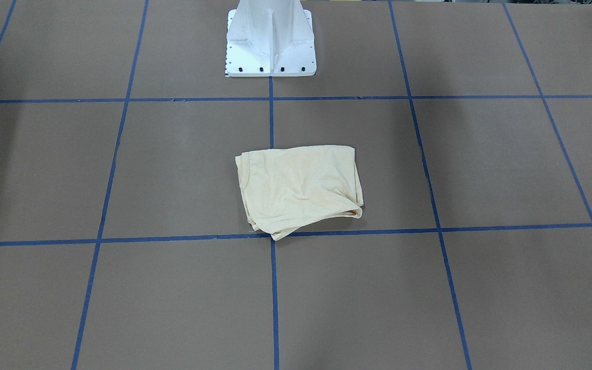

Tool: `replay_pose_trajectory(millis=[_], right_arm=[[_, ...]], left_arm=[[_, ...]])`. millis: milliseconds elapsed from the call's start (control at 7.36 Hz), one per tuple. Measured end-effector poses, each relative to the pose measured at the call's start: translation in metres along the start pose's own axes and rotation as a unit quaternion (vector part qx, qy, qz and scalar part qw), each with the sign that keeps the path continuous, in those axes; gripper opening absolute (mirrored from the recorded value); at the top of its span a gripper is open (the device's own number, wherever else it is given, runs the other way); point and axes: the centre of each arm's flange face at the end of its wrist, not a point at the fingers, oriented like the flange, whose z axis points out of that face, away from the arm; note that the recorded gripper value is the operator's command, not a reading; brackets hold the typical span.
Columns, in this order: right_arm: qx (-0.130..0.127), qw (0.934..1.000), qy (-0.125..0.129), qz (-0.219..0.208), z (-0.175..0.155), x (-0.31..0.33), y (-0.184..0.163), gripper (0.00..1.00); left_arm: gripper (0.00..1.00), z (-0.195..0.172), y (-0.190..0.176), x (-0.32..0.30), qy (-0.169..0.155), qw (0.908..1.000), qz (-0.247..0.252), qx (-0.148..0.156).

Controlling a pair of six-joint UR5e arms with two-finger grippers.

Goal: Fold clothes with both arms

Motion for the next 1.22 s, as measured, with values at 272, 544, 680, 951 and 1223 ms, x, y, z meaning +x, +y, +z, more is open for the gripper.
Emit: replay_pose_trajectory(millis=[272, 544, 680, 951, 1223], right_arm=[[0.001, 1.0000, -0.001, -0.001, -0.001, -0.001, 0.000, 1.00], [0.001, 1.0000, -0.002, -0.001, -0.001, -0.001, 0.000, 1.00], [0.001, 1.0000, -0.002, -0.001, -0.001, -0.001, 0.000, 1.00], [0.001, 1.0000, -0.003, -0.002, -0.001, -0.002, 0.000, 1.00], [0.000, 1.0000, -0.003, -0.002, 0.000, -0.002, 0.000, 1.00]], left_arm=[[1.00, 0.006, 0.009, -0.005, -0.001, 0.9999, -0.007, -0.008], [1.00, 0.007, 0.017, -0.007, -0.001, 0.9999, -0.010, -0.012], [1.00, 0.007, 0.018, -0.006, -0.001, 0.9999, -0.009, -0.012], [1.00, 0.006, 0.017, -0.005, 0.000, 0.9999, -0.007, -0.010], [1.00, 0.005, 0.016, -0.003, 0.000, 1.0000, -0.006, -0.008]])
